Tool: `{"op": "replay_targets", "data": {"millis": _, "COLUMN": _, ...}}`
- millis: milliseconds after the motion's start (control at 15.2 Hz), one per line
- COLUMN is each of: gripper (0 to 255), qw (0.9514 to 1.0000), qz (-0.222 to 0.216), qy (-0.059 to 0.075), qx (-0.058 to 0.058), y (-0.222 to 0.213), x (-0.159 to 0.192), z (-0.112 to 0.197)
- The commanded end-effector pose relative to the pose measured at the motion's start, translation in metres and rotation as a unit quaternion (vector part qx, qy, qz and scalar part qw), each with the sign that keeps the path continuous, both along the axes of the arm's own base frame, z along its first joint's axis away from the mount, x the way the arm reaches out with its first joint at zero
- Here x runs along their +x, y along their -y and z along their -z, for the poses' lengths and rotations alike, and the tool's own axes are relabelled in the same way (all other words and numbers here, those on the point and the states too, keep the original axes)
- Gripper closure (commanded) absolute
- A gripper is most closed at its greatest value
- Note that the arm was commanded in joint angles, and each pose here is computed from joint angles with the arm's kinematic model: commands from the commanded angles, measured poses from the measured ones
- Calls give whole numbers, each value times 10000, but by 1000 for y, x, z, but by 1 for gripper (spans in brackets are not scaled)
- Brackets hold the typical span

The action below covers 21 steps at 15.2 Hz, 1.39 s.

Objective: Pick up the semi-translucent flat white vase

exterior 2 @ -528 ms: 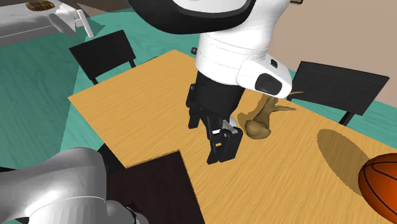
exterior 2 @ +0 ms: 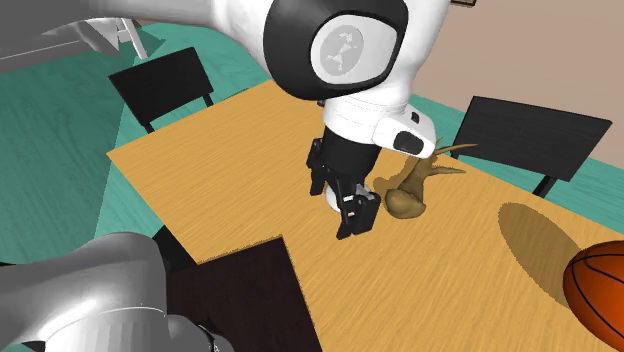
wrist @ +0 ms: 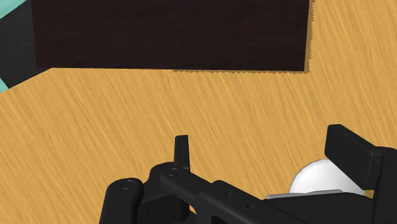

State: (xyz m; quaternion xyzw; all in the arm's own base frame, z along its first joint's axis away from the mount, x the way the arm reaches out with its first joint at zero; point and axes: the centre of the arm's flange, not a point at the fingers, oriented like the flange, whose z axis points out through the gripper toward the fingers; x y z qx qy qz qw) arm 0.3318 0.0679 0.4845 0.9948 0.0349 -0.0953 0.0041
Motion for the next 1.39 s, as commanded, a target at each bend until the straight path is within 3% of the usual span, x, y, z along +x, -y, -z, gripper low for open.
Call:
{"op": "replay_targets", "data": {"millis": 0, "gripper": 0, "qw": 10000, "qz": -30, "qy": 54, "qx": 31, "y": -13, "x": 13, "z": 15}}
{"op": "replay_targets", "data": {"millis": 1320, "gripper": 0, "qw": 9979, "qz": -349, "qy": 460, "qx": 310, "y": -167, "x": 139, "z": 170}}
